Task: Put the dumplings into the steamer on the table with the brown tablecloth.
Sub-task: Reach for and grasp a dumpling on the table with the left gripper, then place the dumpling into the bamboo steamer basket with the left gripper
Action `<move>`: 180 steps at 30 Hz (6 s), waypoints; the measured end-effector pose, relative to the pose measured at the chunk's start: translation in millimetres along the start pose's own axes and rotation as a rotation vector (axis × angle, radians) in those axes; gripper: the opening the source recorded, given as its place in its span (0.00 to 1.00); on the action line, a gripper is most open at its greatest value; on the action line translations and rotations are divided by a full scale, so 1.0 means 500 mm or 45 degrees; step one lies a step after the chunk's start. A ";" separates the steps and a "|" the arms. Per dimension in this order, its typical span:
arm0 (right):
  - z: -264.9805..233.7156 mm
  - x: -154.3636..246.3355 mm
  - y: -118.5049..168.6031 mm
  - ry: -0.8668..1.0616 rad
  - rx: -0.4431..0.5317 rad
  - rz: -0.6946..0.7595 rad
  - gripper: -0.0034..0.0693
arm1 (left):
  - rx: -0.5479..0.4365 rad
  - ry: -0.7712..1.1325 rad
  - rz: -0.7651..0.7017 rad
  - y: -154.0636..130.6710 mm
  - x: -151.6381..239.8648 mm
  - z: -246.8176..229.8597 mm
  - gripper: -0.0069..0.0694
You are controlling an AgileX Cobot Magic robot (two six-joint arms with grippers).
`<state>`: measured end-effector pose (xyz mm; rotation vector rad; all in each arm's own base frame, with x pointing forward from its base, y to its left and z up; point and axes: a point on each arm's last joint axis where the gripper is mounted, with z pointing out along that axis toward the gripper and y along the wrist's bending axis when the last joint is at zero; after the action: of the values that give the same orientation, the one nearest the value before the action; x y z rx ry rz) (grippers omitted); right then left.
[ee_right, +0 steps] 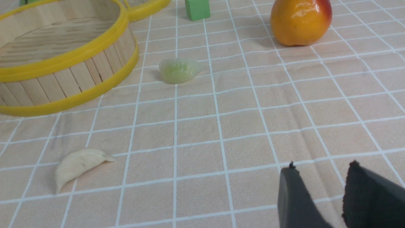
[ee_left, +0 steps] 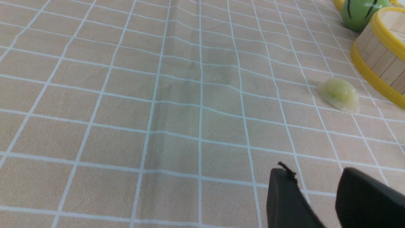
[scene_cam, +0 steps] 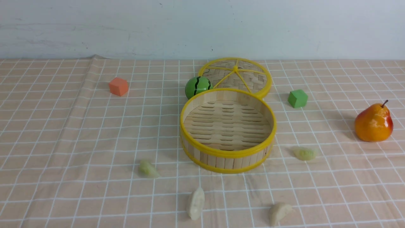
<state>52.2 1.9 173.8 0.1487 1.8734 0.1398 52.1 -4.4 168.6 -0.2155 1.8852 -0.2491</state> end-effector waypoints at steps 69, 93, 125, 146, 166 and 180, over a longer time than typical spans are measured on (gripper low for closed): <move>0.000 0.000 0.003 0.003 -0.021 0.047 0.38 | 0.012 -0.036 -0.038 -0.002 -0.005 0.000 0.40; -0.021 -0.048 0.059 -0.039 -0.472 1.064 0.38 | 0.553 -0.129 -1.307 -0.072 -0.107 -0.051 0.39; 0.122 -0.300 0.213 0.900 -0.754 -0.426 0.03 | -0.051 1.122 0.324 -0.278 -0.319 0.318 0.30; 0.108 -0.307 0.212 0.862 -0.761 -0.425 0.04 | -0.389 1.075 -0.007 -0.318 -0.137 0.575 0.77; 0.109 -0.300 0.213 0.870 -0.770 -0.398 0.06 | -0.366 1.123 0.154 -0.346 -0.167 0.605 0.42; 0.105 -0.301 0.216 0.873 -0.790 -0.374 0.06 | 0.259 0.723 0.300 -0.648 -0.328 0.626 0.41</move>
<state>150.9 83.2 317.7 -0.6755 2.3997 0.6180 409.4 -291.6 309.2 0.2428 2.4020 -0.3649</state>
